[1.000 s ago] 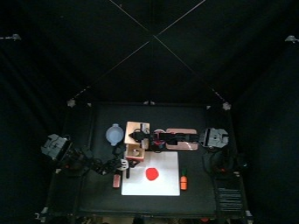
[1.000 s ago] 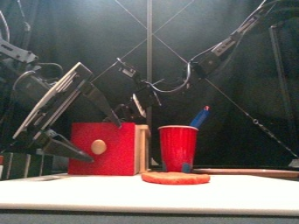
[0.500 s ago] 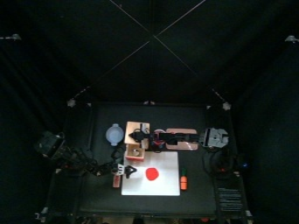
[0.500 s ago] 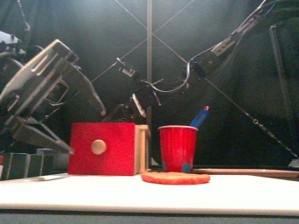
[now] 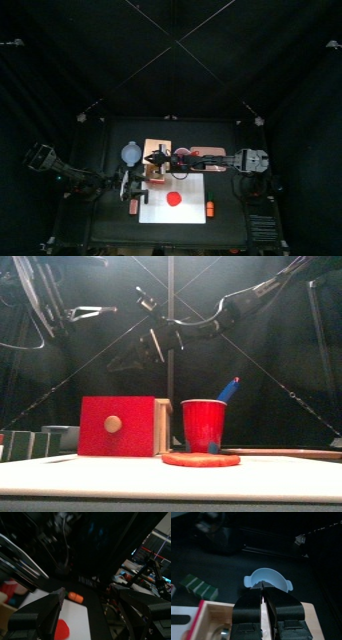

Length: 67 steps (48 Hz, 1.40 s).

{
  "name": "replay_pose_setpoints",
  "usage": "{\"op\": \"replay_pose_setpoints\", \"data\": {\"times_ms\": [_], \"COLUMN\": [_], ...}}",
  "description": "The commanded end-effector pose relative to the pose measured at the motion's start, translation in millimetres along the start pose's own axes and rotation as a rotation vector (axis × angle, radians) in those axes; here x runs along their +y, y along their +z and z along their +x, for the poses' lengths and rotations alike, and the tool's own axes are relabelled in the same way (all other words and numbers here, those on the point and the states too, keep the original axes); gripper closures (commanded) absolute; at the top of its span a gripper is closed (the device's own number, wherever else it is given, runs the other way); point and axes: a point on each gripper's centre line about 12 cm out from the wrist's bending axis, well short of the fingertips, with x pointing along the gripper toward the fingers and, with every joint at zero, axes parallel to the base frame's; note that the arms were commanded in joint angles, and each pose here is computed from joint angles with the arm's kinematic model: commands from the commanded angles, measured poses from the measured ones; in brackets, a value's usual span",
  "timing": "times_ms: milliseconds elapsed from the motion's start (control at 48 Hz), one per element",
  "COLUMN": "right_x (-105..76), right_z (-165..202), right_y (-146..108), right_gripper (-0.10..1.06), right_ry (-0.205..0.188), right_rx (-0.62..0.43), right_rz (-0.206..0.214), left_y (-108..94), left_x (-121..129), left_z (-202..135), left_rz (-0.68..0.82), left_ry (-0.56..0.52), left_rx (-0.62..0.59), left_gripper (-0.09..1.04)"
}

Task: Get the cutter from the drawer then cut the dough then place the extra dough in the bowl
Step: Place the cutter on the board

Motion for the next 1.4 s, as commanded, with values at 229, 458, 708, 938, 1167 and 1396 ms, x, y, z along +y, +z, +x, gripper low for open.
{"op": "replay_pose_setpoints", "data": {"times_ms": [229, 458, 708, 938, 1167, 1396], "right_x": [10.5, 25.1, 26.8, 25.1, 20.5, 20.9], "right_z": [-12.3, -5.0, -0.1, 8.2, 14.5, 15.6], "right_y": [-9.3, -22.3, -37.1, -43.5, -50.3, -45.2], "right_gripper": [0.51, 0.2, 0.19, 0.19, 0.21, 0.45], "right_ry": [0.009, 0.037, 0.04, 0.036, 0.029, 0.031], "right_rx": [0.199, 0.244, 0.306, 0.319, 0.355, 0.347], "right_rz": [0.119, 0.109, 0.109, 0.111, 0.099, 0.087], "left_y": [8.2, 7.5, 3.4, 2.1, 1.6, -0.7], "left_x": [11.9, 15.3, 19.6, 20.5, 22.7, 27.0], "left_z": [-6.8, -9.9, -13.9, -15.0, -15.7, -17.7], "left_rz": [0.1, 0.126, 0.128, 0.125, 0.113, 0.098], "left_ry": [0.014, 0.019, 0.029, 0.032, 0.047, 0.074], "left_rx": [-0.03, -0.028, -0.014, -0.009, -0.007, 0.004], "left_gripper": [-0.08, -0.08, -0.08, -0.08, -0.08, -0.08]}}
